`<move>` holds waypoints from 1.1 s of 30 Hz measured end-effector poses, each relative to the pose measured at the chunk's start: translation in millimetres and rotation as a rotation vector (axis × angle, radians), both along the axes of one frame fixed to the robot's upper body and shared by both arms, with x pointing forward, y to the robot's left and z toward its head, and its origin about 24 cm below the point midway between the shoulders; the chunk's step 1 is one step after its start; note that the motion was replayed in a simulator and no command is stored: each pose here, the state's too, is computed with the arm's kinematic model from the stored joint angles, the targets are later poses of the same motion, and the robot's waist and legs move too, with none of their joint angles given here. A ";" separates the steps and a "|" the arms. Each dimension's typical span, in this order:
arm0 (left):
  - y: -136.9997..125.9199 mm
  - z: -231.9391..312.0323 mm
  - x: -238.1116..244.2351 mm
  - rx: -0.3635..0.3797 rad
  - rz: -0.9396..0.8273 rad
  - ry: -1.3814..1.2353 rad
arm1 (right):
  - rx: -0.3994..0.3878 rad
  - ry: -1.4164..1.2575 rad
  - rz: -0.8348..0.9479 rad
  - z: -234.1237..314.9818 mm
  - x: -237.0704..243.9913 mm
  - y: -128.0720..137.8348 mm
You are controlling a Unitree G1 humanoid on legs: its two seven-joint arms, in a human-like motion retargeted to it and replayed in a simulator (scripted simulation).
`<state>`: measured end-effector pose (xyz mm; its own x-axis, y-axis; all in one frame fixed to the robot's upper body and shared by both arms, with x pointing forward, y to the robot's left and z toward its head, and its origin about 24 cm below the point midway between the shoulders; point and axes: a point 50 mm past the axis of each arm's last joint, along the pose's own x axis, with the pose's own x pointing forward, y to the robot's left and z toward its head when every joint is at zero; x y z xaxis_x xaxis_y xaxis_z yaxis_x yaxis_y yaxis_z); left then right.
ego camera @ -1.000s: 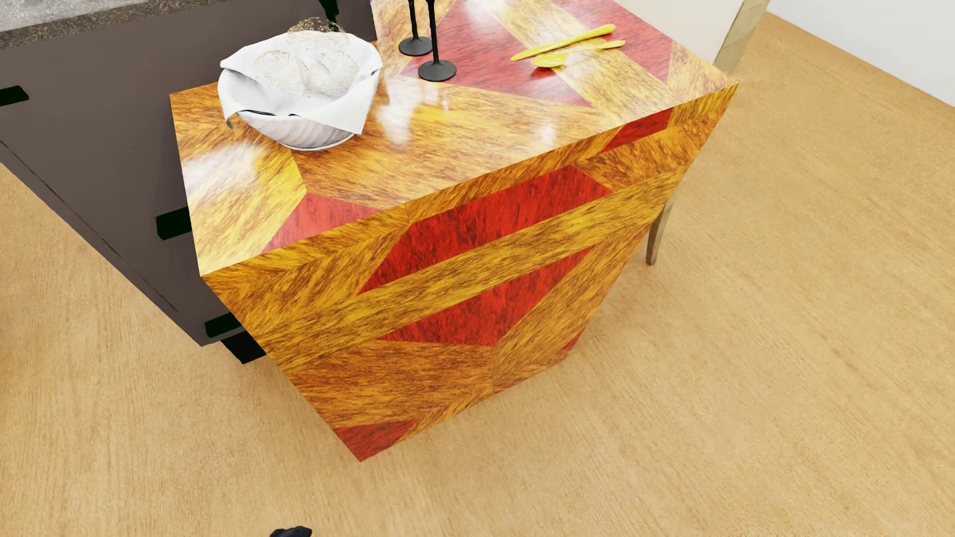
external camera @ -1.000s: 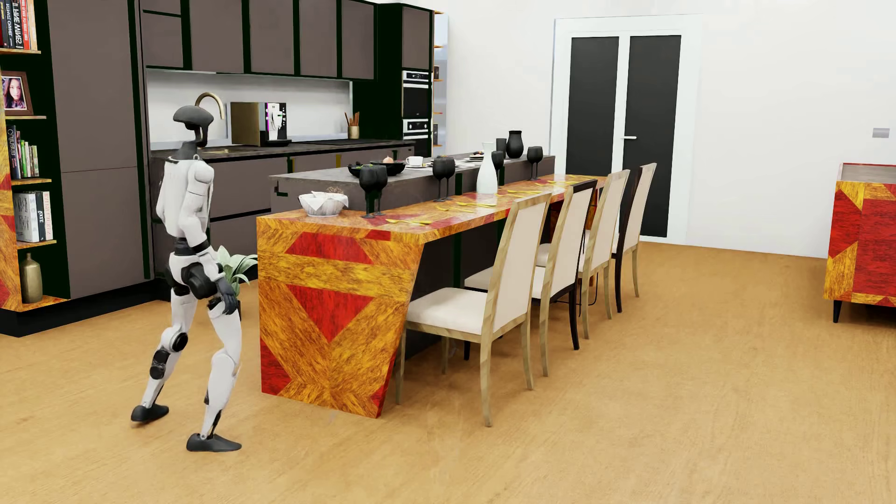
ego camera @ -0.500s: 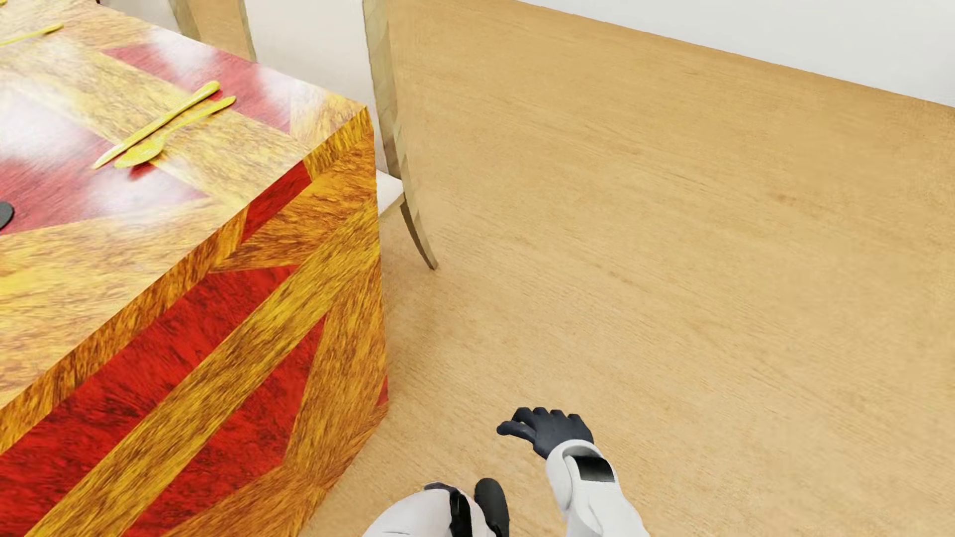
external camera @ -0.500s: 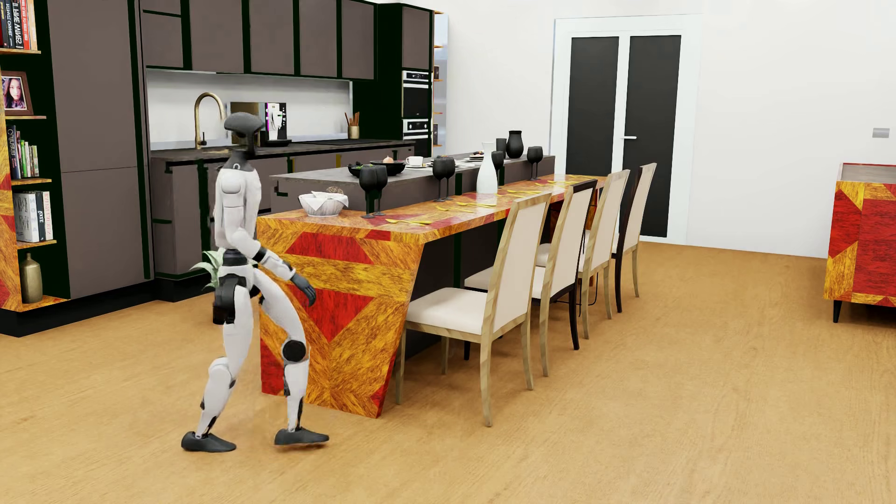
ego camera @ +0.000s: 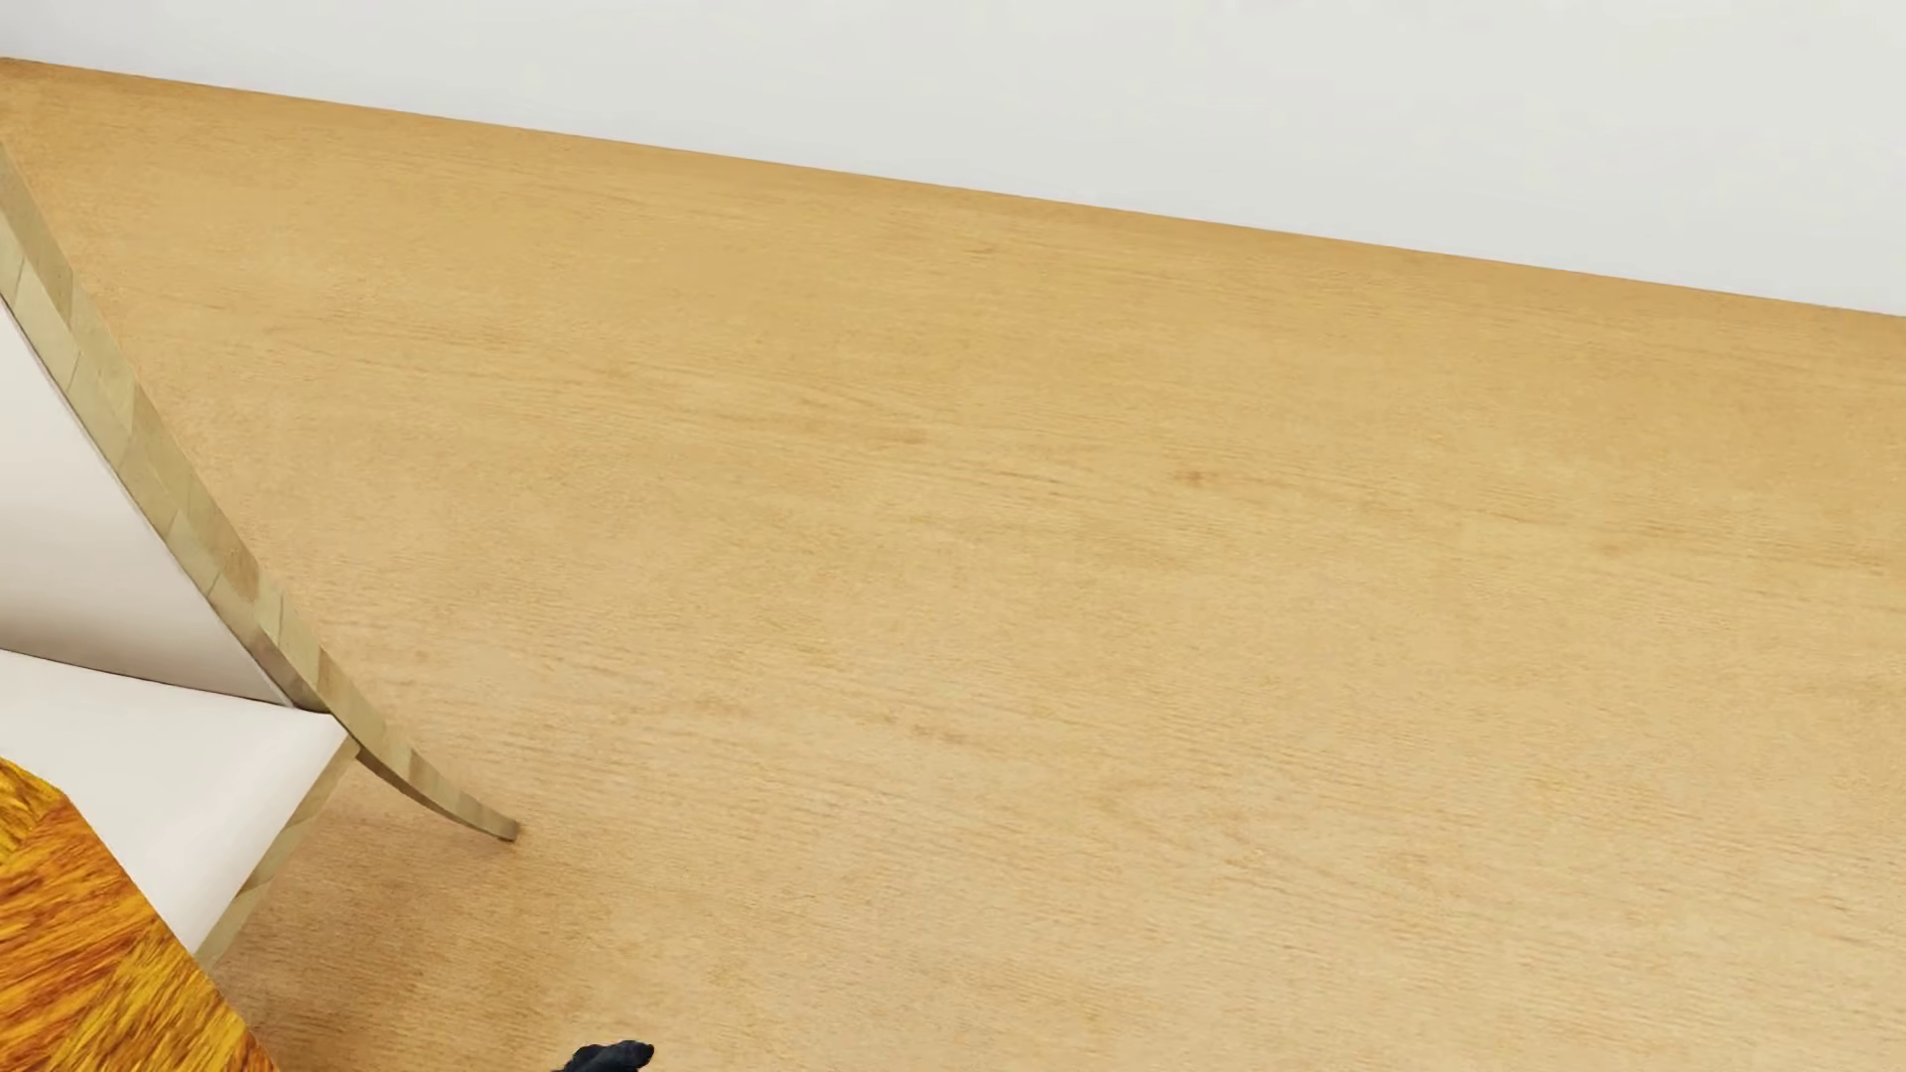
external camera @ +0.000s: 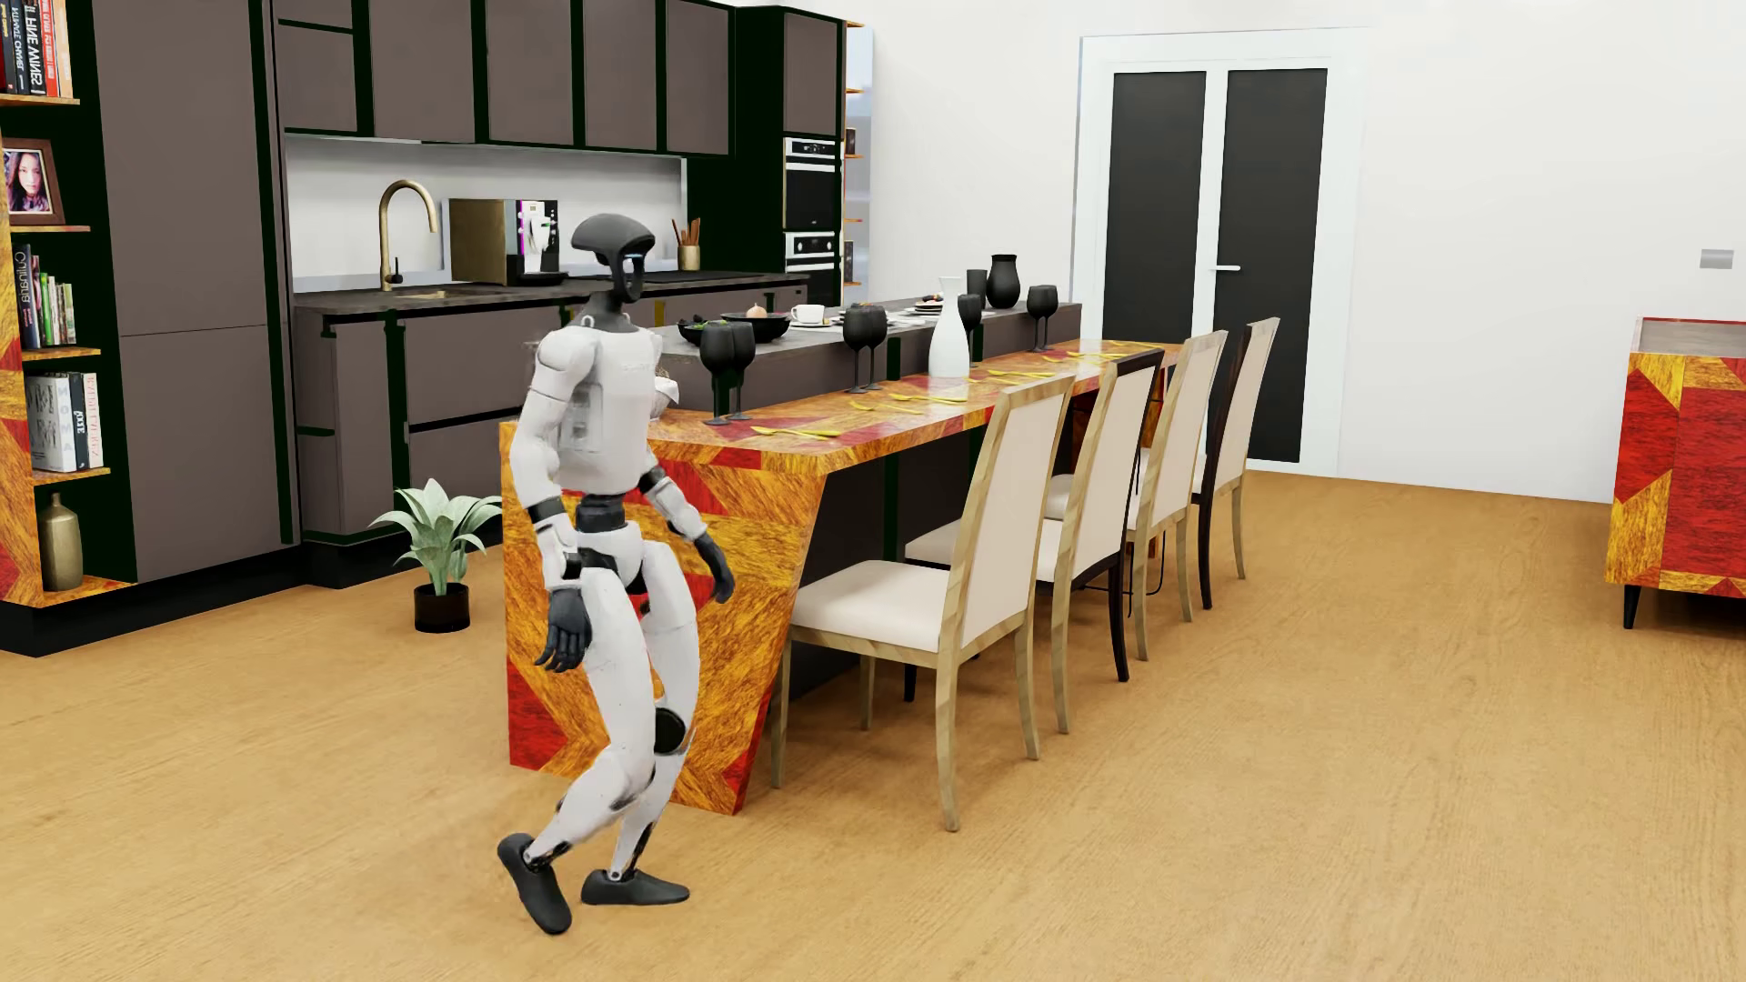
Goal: Move towards the chair
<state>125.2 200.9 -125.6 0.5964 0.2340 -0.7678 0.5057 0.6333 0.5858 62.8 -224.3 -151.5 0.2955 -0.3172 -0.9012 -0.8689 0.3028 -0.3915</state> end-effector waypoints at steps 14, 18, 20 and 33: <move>-21.6 20.0 30.5 -0.052 -0.090 -0.138 | -0.032 -0.077 -0.146 5.2 4.7 -10.9; 20.3 -25.4 -99.7 0.074 0.733 0.238 | -0.157 -0.392 -0.104 54.4 116.4 -39.8; 10.1 -36.5 -133.0 0.007 0.452 0.502 | -0.108 -0.686 -0.111 98.2 163.4 -50.3; -1.9 -10.8 -43.8 0.032 0.000 0.114 | -0.035 -0.853 0.180 146.0 203.3 -7.5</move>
<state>81.4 199.0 -136.4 0.5053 0.2600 -0.8229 0.5700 0.6153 0.5445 266.1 -231.8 -5.4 0.9133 -0.2244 -0.3399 -0.3083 0.1644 -0.9370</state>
